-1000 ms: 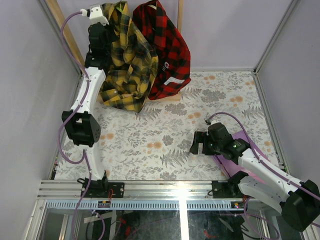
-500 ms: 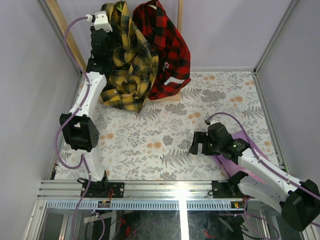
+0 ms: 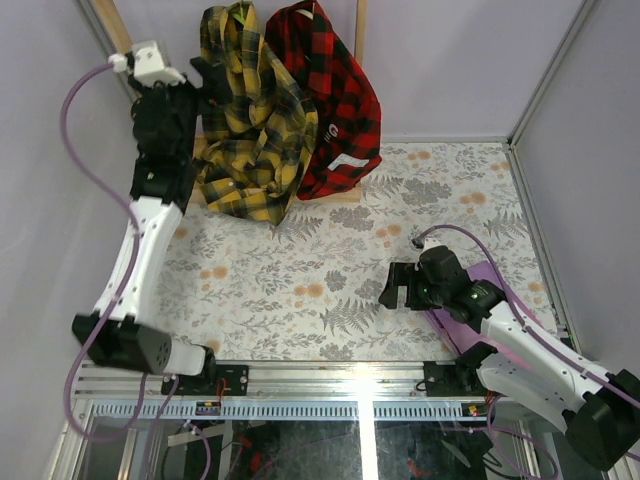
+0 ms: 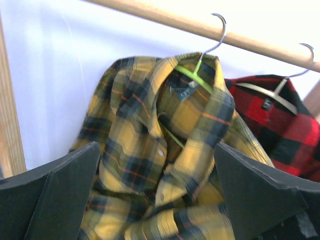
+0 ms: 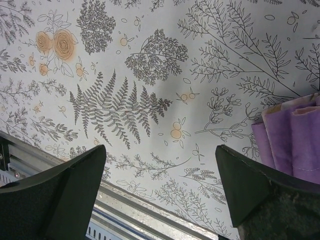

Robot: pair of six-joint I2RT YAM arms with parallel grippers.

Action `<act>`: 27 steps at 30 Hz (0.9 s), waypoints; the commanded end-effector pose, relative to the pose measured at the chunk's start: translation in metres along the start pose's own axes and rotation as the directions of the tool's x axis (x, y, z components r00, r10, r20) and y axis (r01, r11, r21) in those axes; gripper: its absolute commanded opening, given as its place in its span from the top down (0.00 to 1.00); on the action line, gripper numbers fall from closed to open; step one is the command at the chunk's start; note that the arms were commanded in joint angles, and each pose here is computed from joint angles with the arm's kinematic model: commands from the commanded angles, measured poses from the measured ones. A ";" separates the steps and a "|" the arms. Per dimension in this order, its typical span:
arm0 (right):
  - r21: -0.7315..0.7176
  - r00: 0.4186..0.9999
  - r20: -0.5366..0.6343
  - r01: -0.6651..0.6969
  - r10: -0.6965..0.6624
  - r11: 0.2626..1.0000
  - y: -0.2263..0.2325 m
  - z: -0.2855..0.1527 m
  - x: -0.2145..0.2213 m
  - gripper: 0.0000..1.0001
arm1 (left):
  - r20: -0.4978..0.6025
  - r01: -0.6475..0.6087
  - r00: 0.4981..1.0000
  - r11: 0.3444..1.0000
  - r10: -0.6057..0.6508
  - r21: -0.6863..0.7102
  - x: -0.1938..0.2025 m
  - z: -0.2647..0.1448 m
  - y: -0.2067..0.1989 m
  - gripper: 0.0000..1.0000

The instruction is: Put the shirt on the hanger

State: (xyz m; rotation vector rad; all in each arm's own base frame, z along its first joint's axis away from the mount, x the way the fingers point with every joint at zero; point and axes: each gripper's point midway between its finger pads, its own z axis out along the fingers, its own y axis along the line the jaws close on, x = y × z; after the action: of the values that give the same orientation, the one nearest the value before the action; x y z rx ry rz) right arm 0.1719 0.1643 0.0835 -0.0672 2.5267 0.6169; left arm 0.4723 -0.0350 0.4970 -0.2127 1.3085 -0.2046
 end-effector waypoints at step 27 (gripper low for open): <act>-0.031 0.999 0.050 0.006 -0.004 0.999 0.006 0.004 -0.011 0.01 | -0.286 0.484 0.702 0.731 -0.652 -0.481 0.323 -0.130 0.113 0.00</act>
State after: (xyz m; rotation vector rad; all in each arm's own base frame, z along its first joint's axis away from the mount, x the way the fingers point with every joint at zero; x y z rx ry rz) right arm 0.1778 0.1690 0.0812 -0.0772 2.5063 0.6310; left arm 0.3934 -0.0158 0.1079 -1.0116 1.8647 -0.4343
